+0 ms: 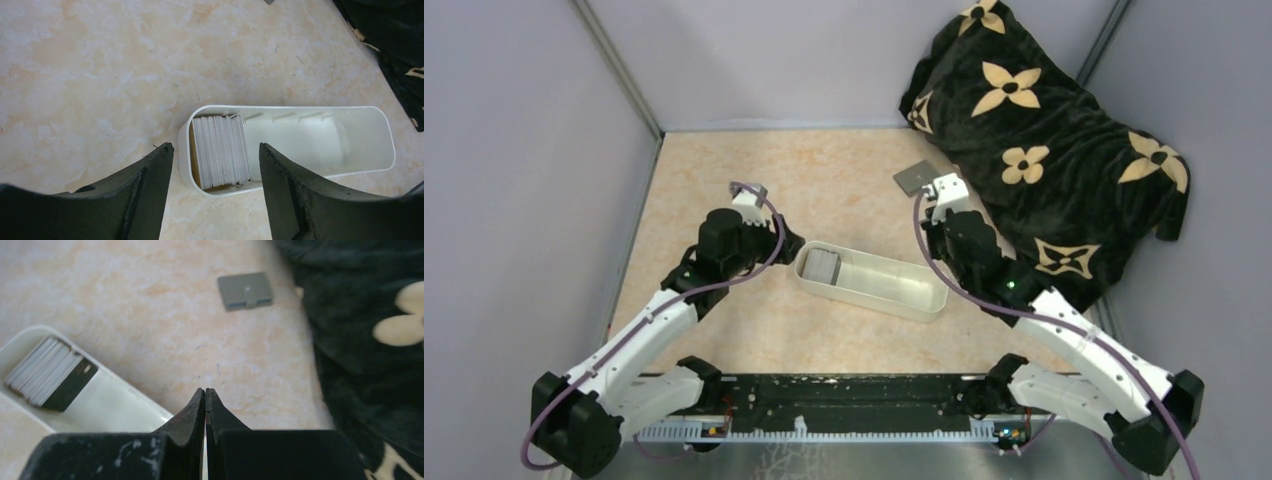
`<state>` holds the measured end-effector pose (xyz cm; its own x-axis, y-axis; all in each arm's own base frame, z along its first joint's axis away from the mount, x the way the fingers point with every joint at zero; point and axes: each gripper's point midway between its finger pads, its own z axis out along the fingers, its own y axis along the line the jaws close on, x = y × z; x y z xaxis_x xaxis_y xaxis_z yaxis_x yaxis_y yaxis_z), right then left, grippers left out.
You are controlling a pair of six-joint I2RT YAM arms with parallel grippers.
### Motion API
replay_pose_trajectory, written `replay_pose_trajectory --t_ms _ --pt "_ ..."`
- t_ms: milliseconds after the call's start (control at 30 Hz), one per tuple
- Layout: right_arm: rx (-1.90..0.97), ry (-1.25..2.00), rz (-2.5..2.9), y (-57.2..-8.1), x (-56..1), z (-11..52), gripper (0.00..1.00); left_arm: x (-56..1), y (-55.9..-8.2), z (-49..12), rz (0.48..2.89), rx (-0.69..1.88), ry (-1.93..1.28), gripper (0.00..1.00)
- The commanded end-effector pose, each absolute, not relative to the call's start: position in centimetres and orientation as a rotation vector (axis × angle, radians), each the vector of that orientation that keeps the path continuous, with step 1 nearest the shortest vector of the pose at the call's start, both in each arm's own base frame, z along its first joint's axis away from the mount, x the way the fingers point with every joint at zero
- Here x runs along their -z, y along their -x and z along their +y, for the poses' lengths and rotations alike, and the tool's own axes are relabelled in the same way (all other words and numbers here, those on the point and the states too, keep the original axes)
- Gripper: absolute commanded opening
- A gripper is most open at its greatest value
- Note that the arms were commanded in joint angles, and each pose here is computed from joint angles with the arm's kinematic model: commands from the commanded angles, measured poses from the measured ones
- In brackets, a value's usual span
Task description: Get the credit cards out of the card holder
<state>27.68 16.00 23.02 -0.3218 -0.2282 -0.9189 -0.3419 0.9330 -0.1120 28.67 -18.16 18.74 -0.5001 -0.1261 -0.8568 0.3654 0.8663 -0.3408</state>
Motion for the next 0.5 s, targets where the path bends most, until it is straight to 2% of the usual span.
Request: replay_pose_trajectory --t_ms 0,33,67,100,133,167,267,367,467 --pt "0.066 0.182 1.74 -28.2 -29.3 11.6 0.01 -20.1 -28.7 -18.2 1.992 0.602 -0.168 0.69" --pt "0.141 0.178 1.749 -28.5 -29.2 10.9 0.09 -20.0 -28.8 -18.3 2.0 0.598 -0.17 0.7" --pt "0.202 0.177 1.76 -28.9 -28.8 10.5 0.29 -19.9 -29.0 -18.4 2.011 0.593 -0.173 0.71" --pt "0.218 0.167 1.757 -29.3 -28.6 10.5 0.69 -19.6 -29.2 -18.4 2.028 0.582 -0.171 0.71" --pt "0.206 0.159 1.743 -29.7 -28.6 11.0 0.94 -19.5 -29.5 -18.4 2.037 0.57 -0.166 0.72" --pt "0.168 0.17 1.733 -30.1 -28.6 11.9 0.98 -19.6 -29.8 -18.4 2.041 0.558 -0.163 0.74" --pt "0.012 0.127 1.703 -31.5 -29.2 14.0 0.98 -19.8 -30.5 -18.2 2.051 0.525 -0.148 0.76" --pt "-0.096 0.063 1.749 -35.1 -29.2 14.0 0.82 -20.1 -31.0 -18.0 2.048 0.509 -0.12 0.79" --pt "-0.052 0.019 1.873 -39.4 -27.2 12.9 0.8 -20.2 -30.9 -18.1 2.047 0.525 -0.117 0.98"
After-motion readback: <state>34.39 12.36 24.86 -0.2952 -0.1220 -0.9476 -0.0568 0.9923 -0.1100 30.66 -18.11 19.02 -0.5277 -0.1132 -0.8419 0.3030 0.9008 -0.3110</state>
